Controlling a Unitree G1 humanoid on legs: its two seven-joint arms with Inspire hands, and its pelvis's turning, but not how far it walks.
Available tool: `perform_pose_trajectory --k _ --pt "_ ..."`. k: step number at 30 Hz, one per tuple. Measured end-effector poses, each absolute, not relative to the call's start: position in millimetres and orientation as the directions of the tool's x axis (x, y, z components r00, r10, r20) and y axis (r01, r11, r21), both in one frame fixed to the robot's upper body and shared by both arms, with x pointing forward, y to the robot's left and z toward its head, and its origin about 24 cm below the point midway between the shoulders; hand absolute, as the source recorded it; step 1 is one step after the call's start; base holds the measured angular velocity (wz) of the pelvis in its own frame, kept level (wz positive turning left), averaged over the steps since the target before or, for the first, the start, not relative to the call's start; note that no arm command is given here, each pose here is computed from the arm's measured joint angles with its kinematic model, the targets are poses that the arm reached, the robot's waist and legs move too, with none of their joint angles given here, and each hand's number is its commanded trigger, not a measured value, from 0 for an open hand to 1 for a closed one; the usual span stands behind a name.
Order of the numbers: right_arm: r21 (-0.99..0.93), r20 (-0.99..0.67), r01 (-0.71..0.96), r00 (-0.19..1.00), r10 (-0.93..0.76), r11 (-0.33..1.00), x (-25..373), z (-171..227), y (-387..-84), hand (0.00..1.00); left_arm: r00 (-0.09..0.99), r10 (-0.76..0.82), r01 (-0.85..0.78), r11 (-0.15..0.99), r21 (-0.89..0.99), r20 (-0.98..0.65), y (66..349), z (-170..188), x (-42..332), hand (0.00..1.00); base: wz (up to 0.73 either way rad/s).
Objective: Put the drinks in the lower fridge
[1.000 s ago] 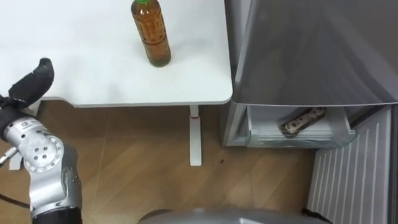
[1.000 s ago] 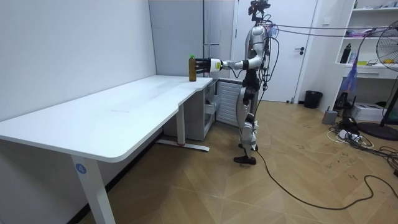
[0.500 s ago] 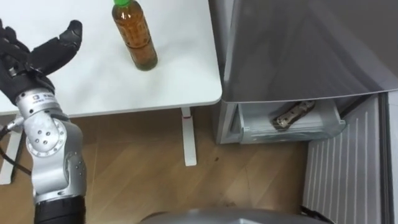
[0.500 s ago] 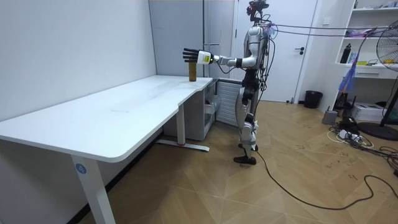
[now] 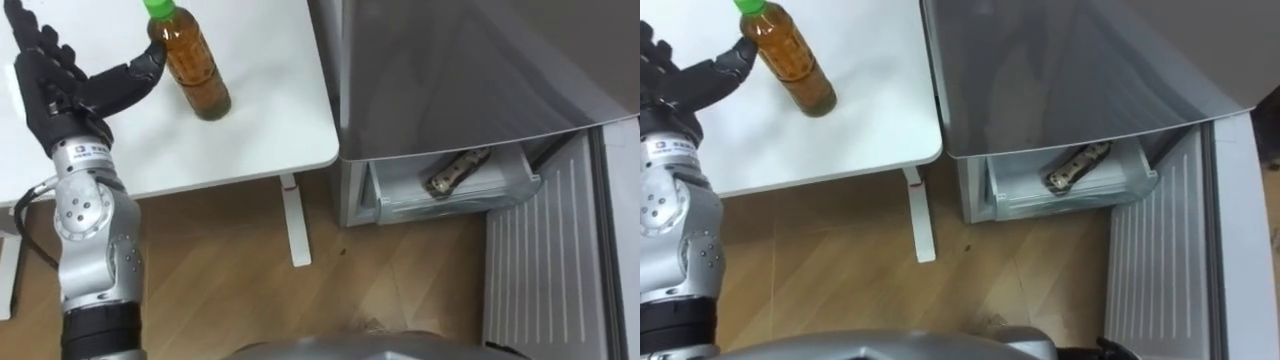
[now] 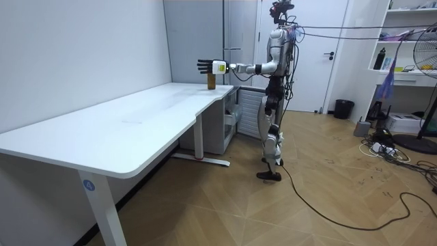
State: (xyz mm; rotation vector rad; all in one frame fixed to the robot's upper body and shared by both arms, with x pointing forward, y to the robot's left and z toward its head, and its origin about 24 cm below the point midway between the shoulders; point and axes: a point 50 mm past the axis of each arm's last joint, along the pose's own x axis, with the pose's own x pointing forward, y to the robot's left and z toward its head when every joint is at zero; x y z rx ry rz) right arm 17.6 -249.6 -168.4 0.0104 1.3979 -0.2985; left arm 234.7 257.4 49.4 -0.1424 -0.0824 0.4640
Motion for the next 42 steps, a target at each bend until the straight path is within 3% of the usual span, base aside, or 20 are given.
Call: perform_pose_trajectory --k 10,24,42 --pt "-0.218 -0.973 0.092 0.060 -0.224 0.972 11 -169 -250 0.00 0.905 0.422 -0.426 0.889 -0.171 -0.061 259 34 242 0.00 -0.03" --pt "-0.174 -0.984 0.069 -0.049 -0.171 0.982 -14 -169 -248 0.00 0.889 0.424 -0.455 0.857 -0.243 -0.171 269 20 249 0.00 0.00" --pt "-0.187 -0.982 -0.007 -0.033 -0.188 0.982 -6 -169 -250 0.00 0.903 0.356 -0.415 0.869 -0.269 -0.242 269 10 265 0.00 -0.02"
